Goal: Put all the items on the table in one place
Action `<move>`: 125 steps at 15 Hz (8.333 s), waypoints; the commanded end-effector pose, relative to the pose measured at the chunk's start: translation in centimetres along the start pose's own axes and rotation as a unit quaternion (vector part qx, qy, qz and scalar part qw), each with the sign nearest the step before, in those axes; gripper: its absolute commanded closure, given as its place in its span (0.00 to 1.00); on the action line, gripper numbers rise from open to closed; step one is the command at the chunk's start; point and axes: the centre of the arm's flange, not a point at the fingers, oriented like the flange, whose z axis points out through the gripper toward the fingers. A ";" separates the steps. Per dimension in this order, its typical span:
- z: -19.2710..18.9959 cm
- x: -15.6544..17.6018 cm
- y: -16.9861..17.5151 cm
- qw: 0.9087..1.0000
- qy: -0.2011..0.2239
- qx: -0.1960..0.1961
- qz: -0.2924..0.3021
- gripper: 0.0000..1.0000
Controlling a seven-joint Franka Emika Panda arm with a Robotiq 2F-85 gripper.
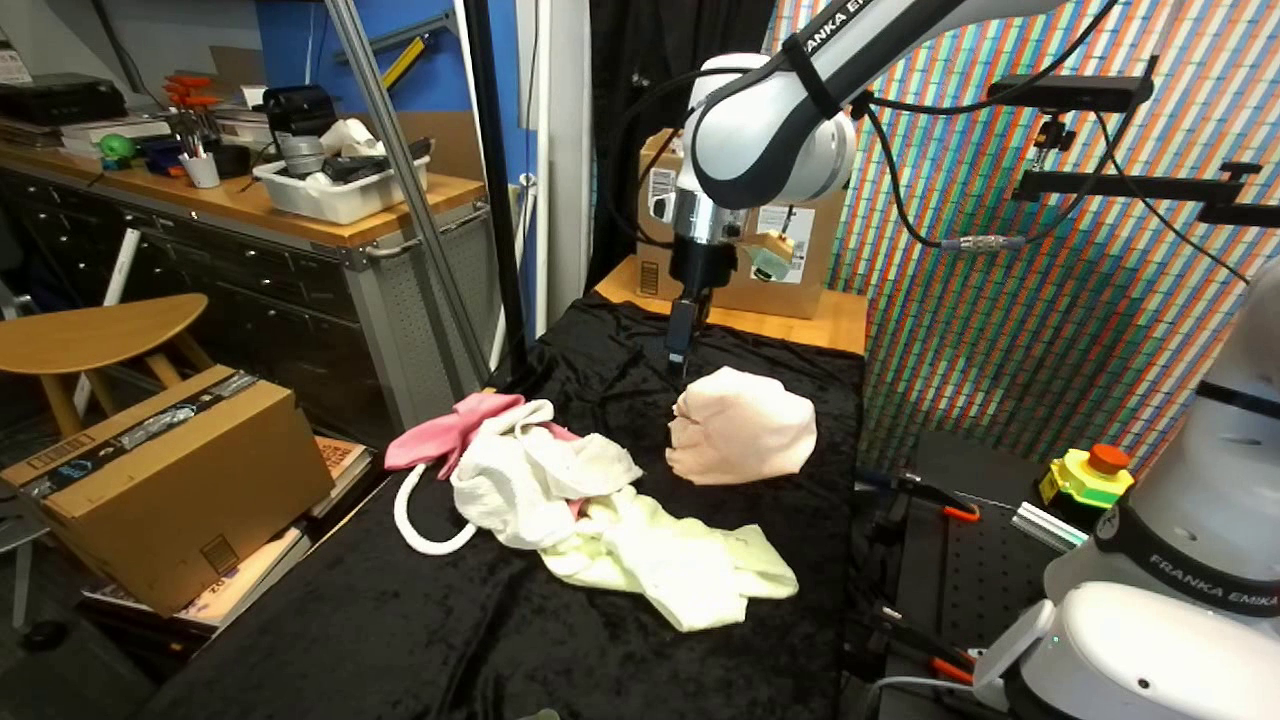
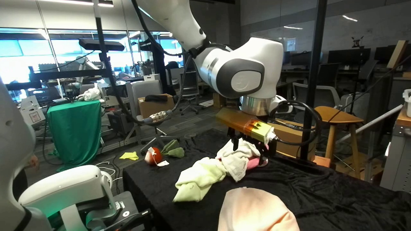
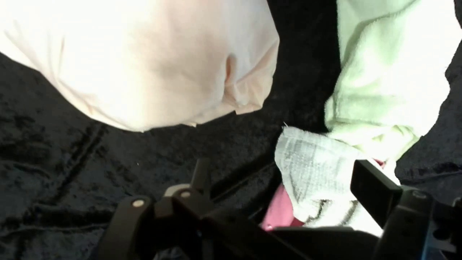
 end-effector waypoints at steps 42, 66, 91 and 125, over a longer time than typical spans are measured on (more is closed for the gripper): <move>6.8 -11.1 11.6 0.982 -0.008 0.063 0.175 0.00; 8.8 -8.5 4.3 0.984 -0.037 0.155 0.074 0.00; 5.0 -4.3 3.6 0.949 -0.108 0.295 0.015 0.92; -6.3 9.1 -8.4 0.956 0.282 0.081 0.002 0.65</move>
